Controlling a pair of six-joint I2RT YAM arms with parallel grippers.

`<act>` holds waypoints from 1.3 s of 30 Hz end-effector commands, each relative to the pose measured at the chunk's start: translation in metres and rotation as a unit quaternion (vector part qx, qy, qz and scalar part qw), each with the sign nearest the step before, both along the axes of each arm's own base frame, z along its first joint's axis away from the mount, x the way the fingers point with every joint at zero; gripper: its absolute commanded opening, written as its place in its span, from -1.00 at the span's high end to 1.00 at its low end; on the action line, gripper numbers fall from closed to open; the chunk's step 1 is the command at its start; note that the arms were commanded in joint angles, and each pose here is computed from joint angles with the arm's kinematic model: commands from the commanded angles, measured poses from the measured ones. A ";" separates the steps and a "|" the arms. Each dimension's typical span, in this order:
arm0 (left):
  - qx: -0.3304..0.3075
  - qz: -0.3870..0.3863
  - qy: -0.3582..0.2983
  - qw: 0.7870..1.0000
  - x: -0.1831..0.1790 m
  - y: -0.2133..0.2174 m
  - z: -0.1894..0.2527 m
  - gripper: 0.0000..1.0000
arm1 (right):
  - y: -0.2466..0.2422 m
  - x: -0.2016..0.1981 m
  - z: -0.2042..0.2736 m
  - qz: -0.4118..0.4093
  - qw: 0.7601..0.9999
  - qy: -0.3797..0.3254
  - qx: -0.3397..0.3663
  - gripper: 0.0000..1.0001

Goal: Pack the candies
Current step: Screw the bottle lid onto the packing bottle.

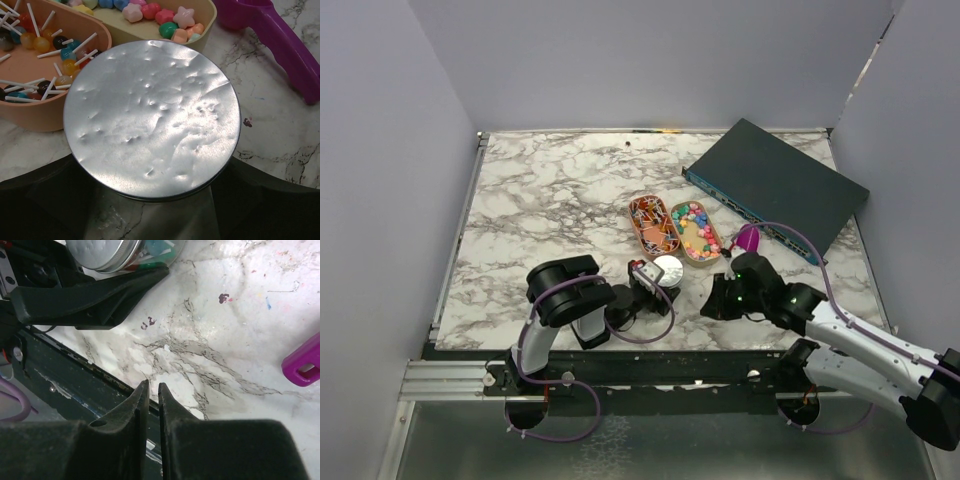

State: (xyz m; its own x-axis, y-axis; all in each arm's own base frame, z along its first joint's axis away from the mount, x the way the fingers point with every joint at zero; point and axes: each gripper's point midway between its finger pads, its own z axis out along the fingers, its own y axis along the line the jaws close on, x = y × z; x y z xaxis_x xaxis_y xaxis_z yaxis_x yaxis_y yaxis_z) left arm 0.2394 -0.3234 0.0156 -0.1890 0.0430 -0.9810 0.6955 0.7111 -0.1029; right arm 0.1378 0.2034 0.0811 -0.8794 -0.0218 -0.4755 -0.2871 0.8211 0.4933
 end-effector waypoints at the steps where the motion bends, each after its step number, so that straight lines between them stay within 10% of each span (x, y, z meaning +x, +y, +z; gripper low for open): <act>1: 0.037 0.032 0.067 0.997 -0.012 0.031 -0.042 0.14 | -0.007 0.004 0.003 -0.019 1.000 -0.006 -0.018 0.62; 20: 0.072 0.025 0.066 0.995 -0.020 0.033 -0.042 -0.22 | -0.005 0.009 0.001 -0.017 1.000 -0.013 -0.021 0.28; 22: 0.075 0.025 0.066 0.995 -0.021 0.033 -0.043 -0.96 | -0.006 0.009 0.001 -0.017 1.000 -0.014 -0.023 0.25; 39: 0.089 0.042 0.069 0.993 -0.030 0.045 -0.036 -0.98 | -0.006 0.014 0.006 -0.018 0.999 -0.027 -0.025 0.15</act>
State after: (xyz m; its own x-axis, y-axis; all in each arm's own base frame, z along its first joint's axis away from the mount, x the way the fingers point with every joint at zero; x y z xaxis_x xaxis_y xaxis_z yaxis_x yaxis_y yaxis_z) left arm 0.2243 -0.3068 0.0207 -0.2167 0.0625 -0.9742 0.6598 0.7449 -0.0990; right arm 0.1437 0.1972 0.0768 -0.8730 -0.0148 -0.4876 -0.2688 0.8486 0.4556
